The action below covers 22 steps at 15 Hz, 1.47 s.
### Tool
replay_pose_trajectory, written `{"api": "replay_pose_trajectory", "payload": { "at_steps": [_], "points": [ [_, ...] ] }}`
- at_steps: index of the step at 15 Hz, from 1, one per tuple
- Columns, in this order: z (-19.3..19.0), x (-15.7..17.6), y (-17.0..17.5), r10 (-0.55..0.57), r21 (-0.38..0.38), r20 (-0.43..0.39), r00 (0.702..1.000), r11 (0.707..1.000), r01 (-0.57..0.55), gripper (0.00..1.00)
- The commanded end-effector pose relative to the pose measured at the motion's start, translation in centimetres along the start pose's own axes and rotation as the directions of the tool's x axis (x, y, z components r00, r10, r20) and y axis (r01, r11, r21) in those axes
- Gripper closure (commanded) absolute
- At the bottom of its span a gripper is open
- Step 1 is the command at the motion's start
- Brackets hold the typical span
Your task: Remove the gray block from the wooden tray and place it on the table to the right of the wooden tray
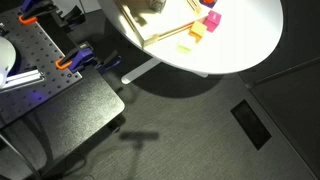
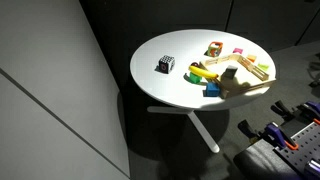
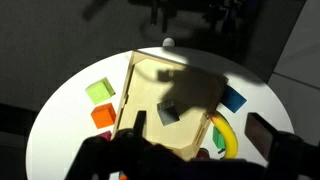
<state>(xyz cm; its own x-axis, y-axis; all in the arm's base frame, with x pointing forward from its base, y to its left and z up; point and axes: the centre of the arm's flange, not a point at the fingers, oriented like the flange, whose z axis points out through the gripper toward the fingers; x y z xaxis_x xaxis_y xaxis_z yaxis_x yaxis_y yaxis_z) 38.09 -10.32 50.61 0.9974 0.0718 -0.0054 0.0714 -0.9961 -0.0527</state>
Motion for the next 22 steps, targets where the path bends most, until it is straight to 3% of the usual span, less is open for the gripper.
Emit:
{"api": "replay_pose_trajectory", "payload": {
  "at_steps": [1, 22],
  "points": [
    [-0.05, -0.01, 0.00, 0.000, 0.000, -0.001, 1.000, 1.000, 0.000, 0.00],
    [-0.16, -0.05, -0.33, 0.019, 0.000, -0.004, 1.000, 1.000, -0.019, 0.00]
  ]
}}
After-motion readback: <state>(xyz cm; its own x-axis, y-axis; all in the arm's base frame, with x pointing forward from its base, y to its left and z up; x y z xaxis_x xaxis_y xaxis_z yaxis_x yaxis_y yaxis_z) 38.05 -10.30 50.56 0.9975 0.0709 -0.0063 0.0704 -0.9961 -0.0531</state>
